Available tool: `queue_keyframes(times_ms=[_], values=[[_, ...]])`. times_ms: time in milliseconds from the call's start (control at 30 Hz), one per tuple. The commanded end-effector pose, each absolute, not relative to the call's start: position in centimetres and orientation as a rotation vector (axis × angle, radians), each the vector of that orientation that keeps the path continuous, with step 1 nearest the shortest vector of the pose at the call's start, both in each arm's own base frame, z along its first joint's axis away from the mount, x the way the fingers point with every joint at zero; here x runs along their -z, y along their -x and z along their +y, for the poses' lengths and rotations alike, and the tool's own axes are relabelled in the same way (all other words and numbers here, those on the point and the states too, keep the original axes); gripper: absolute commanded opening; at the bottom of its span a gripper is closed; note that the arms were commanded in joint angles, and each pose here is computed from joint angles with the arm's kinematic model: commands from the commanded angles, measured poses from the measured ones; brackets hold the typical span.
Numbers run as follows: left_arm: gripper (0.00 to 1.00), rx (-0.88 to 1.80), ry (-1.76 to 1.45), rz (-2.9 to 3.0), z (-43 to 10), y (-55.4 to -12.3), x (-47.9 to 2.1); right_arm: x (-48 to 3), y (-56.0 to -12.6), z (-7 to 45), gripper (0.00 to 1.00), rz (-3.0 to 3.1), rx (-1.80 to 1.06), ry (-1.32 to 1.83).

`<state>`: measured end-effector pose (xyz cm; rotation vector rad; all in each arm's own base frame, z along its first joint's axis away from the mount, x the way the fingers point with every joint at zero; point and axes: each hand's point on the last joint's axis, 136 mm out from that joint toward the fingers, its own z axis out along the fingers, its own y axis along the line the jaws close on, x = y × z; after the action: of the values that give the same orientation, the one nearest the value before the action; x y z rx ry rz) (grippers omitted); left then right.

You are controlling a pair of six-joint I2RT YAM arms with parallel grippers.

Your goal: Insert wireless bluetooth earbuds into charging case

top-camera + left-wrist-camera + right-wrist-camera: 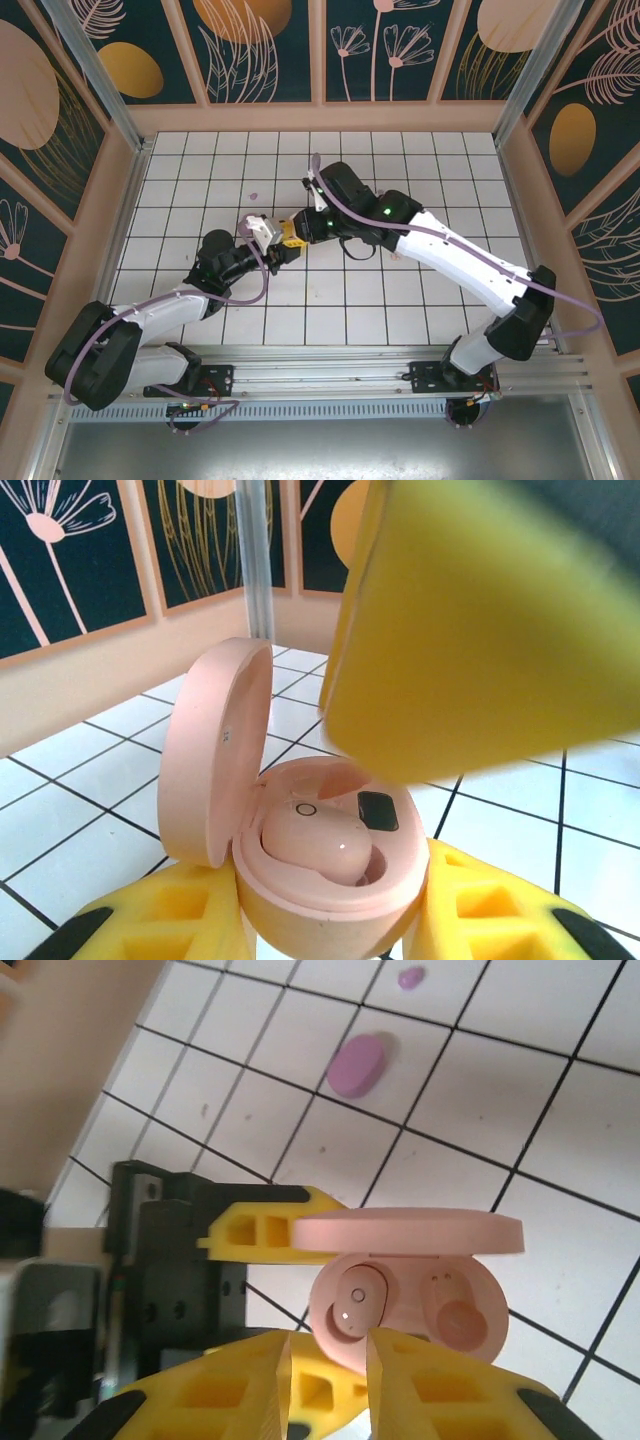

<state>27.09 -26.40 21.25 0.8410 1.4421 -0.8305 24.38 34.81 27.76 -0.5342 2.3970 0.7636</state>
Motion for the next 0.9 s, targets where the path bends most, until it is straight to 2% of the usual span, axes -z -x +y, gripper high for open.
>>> queue_keyframes(times_ms=[0, 167, 300, 667, 867], values=[[0.1, 0.848, -0.776, 1.387, -26.3, -27.5, -23.4, -30.7, -23.8, 34.5, 0.26, 2.301, -0.857, 0.506], [0.09, 0.907, -0.736, 1.43, -26.6, -27.8, -22.8, -32.0, -24.2, 32.5, 0.27, 2.259, -0.872, 0.404], [0.08, 0.913, -0.74, 1.493, -27.0, -28.5, -21.8, -31.5, -25.5, 28.8, 0.28, 2.286, -0.827, 0.219], [0.08, 0.945, -0.803, 1.534, -27.2, -27.3, -20.5, -19.9, -27.5, 15.1, 0.28, 2.5, -0.696, -0.404], [0.09, 0.938, -0.809, 1.527, -26.9, -26.7, -20.7, -13.2, -27.2, 11.3, 0.27, 2.596, -0.718, -0.587]])
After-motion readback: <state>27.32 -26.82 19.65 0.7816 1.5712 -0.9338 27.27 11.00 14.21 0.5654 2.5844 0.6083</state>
